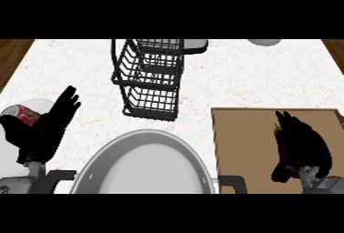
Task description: Pick the eggplant from the tray and place it in the tiered basket
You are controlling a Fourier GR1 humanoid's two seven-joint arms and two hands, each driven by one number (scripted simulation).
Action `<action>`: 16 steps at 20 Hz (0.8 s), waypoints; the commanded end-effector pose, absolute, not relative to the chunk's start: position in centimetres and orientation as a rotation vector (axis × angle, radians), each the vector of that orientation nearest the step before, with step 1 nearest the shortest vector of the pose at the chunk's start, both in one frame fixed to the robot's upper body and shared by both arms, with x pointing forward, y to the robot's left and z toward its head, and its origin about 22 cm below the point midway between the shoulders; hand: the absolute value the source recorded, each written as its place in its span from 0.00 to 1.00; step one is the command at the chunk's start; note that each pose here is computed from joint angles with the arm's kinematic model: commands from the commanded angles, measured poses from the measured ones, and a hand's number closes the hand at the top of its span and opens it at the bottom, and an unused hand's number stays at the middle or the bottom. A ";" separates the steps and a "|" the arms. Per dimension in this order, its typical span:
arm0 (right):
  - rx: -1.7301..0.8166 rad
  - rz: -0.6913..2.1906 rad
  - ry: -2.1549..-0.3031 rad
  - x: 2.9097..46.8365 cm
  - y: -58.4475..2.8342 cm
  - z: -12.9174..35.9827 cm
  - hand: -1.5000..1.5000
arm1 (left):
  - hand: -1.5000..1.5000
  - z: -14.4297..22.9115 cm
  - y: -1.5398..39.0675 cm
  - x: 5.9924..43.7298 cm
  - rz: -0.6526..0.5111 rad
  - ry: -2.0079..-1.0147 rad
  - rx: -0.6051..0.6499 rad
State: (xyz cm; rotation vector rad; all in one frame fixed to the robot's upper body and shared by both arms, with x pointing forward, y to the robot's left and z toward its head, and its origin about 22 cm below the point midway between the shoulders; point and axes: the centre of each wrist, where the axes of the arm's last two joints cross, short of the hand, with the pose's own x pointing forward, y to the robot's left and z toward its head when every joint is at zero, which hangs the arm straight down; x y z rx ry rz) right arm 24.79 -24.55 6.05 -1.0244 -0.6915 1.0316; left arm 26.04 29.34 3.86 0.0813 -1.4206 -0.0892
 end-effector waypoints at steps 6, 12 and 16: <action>-1.017 1.092 -0.610 25.4 -25.9 5.7 0.00 | 0.50 2.6 30.0 24.1 -0.098 -1.413 0.068; -0.934 1.190 -0.535 25.3 -27.3 3.0 1.00 | 0.50 2.8 28.1 25.8 -0.100 -1.432 0.076; -0.955 1.269 -0.534 24.2 -26.8 3.0 1.00 | 0.50 4.6 28.7 25.5 -0.090 -1.426 0.088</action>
